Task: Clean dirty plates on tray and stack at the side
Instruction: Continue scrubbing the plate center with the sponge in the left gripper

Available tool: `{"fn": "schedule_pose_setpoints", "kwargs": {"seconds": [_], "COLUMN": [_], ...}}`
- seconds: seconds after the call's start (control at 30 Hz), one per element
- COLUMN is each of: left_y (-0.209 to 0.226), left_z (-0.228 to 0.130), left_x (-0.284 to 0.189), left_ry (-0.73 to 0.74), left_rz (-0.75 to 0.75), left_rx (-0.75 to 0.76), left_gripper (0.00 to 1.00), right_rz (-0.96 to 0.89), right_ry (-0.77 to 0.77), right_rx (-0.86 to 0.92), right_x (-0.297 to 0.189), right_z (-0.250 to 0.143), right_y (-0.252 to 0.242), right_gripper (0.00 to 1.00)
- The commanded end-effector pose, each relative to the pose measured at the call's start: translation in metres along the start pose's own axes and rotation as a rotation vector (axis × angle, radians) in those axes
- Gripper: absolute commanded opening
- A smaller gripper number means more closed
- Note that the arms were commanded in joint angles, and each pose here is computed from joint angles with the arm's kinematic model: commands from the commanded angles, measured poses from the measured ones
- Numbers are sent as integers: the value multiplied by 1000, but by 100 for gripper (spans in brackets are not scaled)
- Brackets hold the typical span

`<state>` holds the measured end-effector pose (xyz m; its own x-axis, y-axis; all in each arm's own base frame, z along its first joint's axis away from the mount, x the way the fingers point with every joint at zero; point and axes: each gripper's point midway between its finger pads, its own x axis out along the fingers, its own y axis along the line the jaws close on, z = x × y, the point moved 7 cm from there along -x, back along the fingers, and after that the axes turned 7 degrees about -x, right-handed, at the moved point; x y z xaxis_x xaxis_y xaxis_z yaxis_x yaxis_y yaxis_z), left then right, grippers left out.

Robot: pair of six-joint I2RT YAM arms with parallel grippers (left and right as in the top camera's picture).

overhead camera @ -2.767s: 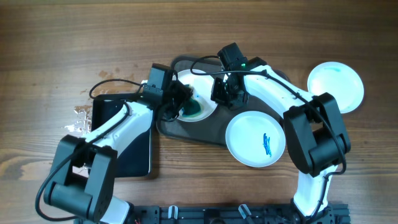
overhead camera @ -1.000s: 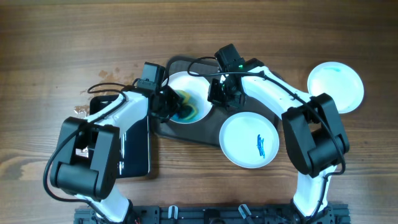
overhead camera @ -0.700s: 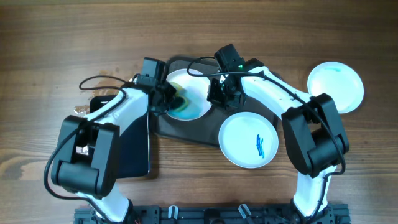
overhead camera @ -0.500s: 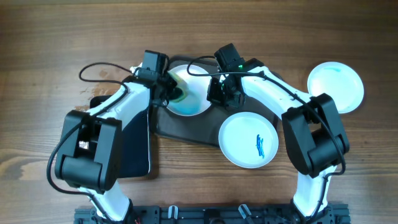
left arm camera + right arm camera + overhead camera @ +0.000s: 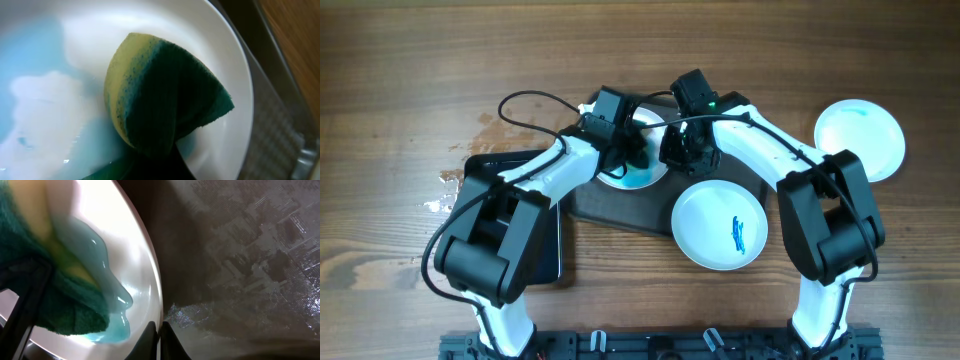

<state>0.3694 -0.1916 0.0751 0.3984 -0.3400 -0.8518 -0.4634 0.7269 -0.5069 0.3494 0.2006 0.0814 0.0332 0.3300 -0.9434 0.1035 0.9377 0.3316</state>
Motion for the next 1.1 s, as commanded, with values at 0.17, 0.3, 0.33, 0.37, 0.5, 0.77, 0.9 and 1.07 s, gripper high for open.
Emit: {"fn": "schedule_pose_setpoints", "kwargs": {"seconds": [0.17, 0.3, 0.33, 0.37, 0.5, 0.77, 0.9, 1.07], "left_y": [-16, 7, 17, 24, 69, 115, 110, 72], "left_z": [-32, -6, 5, 12, 49, 69, 42, -22], "left_x": [11, 13, 12, 11, 1, -14, -13, -5], "left_ry": [273, 125, 82, 59, -41, -88, 49, 341], "left_rz": [-166, -45, -1, 26, 187, 368, 379, 243], "left_rx": [-31, -81, -105, -122, -199, -264, -200, 44], "left_gripper": [4, 4, 4, 4, 4, 4, 4, 4], "right_rz": [-27, -30, -31, -31, -31, -31, -28, -25], "right_ry": [1, 5, 7, 7, 6, 4, 0, -4], "right_rx": [-1, -1, -1, -1, -1, 7, 6, 4], "right_x": [4, 4, 4, 4, 4, 4, 4, 4], "right_z": [-4, -5, -5, -5, -5, -4, -4, -3], "right_y": [-3, -3, -3, -3, -3, -3, -3, -2], "right_gripper": [4, 4, 4, 4, 4, 4, 4, 4]}}
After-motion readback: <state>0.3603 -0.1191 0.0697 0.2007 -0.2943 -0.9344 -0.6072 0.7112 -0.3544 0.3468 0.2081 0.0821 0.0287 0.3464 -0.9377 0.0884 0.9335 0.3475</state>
